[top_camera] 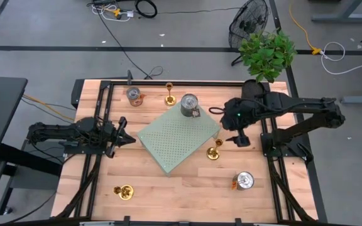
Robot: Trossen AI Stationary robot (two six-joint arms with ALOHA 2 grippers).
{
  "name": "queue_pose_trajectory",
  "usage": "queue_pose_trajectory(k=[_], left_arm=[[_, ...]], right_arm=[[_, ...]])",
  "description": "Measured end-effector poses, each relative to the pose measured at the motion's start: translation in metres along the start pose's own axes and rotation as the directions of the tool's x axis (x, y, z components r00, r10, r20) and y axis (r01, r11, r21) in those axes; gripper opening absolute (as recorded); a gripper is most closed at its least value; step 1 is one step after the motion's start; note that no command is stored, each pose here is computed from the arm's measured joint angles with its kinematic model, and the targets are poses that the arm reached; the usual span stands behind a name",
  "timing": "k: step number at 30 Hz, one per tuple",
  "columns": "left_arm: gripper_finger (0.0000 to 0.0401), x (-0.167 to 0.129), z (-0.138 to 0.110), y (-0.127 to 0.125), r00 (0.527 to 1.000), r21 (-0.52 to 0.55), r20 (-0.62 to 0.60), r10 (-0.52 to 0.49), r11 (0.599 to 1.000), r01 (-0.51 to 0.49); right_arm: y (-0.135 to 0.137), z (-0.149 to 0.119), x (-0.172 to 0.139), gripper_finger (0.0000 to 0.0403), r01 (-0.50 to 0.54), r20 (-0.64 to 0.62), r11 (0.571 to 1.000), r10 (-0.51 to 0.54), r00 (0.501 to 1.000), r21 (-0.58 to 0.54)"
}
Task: Pick & Place candle stick holders
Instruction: Put the bottom silver scented candle on the shelf
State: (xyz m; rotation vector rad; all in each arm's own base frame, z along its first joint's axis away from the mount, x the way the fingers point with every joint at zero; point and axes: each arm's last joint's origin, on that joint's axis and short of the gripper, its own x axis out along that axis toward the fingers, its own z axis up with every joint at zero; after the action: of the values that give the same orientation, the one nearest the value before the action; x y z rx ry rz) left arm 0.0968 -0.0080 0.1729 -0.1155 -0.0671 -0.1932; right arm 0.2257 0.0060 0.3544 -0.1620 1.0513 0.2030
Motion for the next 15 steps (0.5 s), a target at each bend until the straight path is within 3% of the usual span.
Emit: queue_pose_trajectory(k=[15], left_arm=[[0.0025,0.0,0.0,0.0,1.0,0.0,0.0,0.0,1.0,0.0]], right_arm=[[0.019,0.004,0.015,0.04,-0.056,-0.085,0.991,0.067,0.994,0.118]])
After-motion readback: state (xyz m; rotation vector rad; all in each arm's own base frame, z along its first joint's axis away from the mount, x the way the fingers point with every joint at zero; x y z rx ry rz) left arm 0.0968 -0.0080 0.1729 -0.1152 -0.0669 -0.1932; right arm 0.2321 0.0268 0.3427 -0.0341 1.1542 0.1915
